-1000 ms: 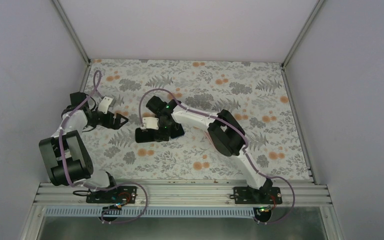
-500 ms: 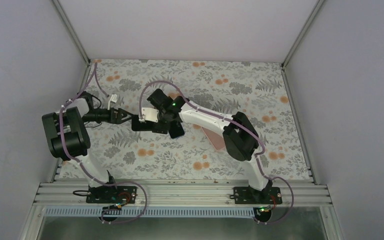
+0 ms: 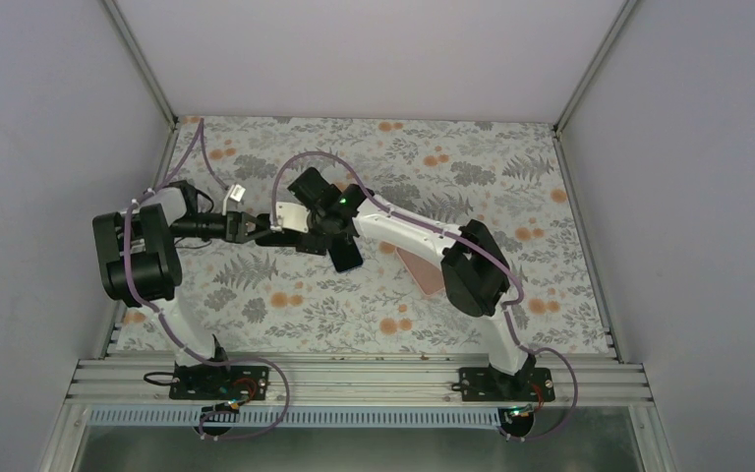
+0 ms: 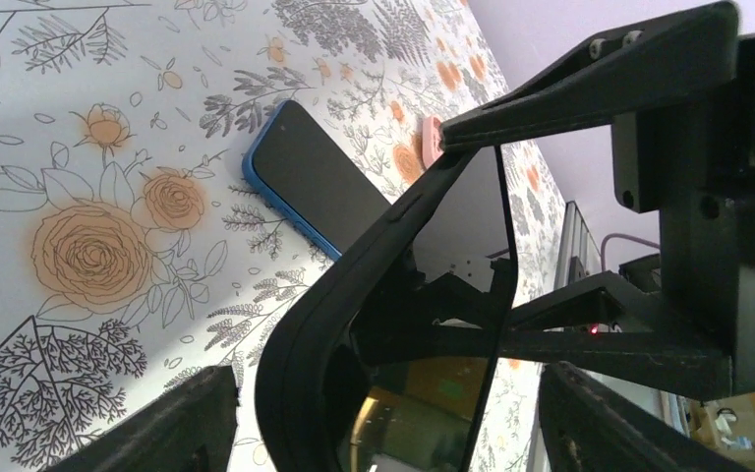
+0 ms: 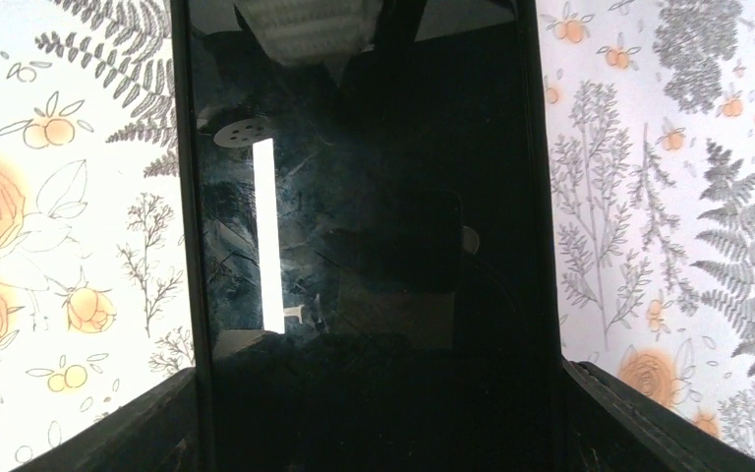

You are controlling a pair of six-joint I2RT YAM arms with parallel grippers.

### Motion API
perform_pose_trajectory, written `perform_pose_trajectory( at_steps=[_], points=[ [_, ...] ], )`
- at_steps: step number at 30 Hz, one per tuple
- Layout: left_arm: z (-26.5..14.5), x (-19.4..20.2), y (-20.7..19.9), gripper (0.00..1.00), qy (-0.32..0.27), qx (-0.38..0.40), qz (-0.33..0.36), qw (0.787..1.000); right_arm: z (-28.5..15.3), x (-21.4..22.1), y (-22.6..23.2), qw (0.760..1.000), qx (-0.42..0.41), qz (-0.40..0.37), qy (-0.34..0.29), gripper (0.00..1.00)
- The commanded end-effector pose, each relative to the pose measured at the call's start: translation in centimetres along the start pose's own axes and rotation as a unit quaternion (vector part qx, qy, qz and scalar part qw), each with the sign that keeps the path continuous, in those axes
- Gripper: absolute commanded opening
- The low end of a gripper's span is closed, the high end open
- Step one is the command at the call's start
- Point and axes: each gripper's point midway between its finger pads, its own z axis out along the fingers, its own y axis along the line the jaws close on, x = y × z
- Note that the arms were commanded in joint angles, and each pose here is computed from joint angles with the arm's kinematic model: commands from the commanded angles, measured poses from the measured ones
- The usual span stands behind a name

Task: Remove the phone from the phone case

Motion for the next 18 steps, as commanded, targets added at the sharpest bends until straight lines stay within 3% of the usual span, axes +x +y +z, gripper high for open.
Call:
perform_pose_trajectory(
  at_steps=[1,4,10,14,18],
  points=[
    [0.0,-1.0,-0.6,0.70,-0.015,0.021,0.018,1.000,-2.0,-3.2,-2.6,0.998,0.044,0.003,-0.049,0.62],
    [0.2,-1.4,-0.7,0.54,-0.011,0.027,0.018,0.999,-2.4,-3.4,-2.8,0.997,0.049,0.006,-0.052,0.62],
    [1.1,-2.1,-1.7,0.51,-0.005,0.042,0.031,0.999,-3.4,-3.9,-2.8,0.997,0.055,0.005,-0.060,0.61],
    [2.0,-1.8,-2.1,0.28,0.014,0.045,0.036,0.998,-4.0,-4.2,-3.5,0.995,0.073,0.005,-0.063,0.61],
    [2.0,-1.9,-2.3,0.19,0.017,0.044,0.039,0.998,-4.7,-4.2,-3.8,0.994,0.085,0.005,-0.065,0.61]
  ],
)
